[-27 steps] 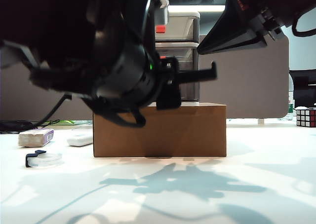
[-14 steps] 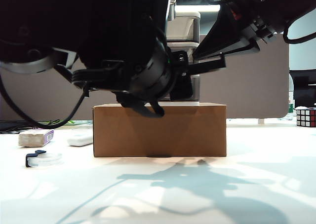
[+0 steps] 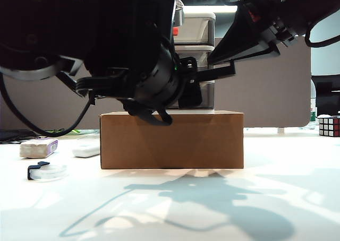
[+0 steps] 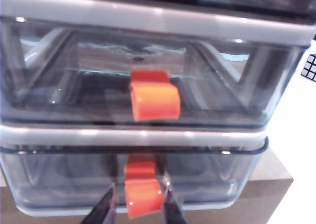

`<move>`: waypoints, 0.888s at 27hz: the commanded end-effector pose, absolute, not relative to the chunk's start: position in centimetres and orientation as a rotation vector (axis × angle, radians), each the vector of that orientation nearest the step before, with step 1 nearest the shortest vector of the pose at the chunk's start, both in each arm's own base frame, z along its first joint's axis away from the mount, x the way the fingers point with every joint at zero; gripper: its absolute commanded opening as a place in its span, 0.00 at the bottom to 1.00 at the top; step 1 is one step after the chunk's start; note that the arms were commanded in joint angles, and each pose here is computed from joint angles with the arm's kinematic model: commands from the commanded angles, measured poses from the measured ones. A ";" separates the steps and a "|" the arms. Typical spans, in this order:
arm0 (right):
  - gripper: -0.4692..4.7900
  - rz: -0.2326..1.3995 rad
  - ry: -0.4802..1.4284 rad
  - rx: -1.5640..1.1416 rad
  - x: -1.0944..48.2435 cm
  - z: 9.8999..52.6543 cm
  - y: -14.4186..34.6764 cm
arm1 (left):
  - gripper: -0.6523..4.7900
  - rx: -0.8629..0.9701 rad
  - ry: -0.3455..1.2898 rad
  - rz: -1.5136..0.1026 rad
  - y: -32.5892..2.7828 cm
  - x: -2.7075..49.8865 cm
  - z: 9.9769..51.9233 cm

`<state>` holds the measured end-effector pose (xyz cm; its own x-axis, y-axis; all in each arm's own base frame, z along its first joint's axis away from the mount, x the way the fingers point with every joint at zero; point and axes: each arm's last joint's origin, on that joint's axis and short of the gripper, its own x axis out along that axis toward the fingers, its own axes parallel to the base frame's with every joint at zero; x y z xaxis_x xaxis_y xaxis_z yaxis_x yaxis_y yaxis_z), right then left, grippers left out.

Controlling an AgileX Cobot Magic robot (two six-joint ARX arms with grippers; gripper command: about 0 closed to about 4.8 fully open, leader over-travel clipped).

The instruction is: Open the third layer of the drawer on the table, pick up the transparent tape on the table and put it in, and finally close the drawer.

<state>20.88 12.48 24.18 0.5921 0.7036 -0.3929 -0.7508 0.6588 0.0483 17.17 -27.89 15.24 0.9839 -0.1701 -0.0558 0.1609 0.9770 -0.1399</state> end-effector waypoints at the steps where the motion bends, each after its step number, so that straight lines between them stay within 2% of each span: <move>1: 0.08 0.852 0.368 -0.130 21.0 24.6 12.6 | 0.33 -0.140 0.062 -0.171 -28.0 17.3 15.5; 17: 0.08 0.853 0.364 -0.130 21.0 24.7 12.6 | 0.32 -0.138 0.069 -0.196 -28.0 17.5 15.4; 20: 0.08 0.853 0.342 -0.128 21.1 24.8 12.6 | 0.21 -0.137 0.069 -0.197 -28.0 17.5 15.4; 24: 0.08 0.853 0.249 -0.113 21.3 25.7 12.8 | 0.21 -0.138 0.069 -0.197 -28.0 17.5 15.4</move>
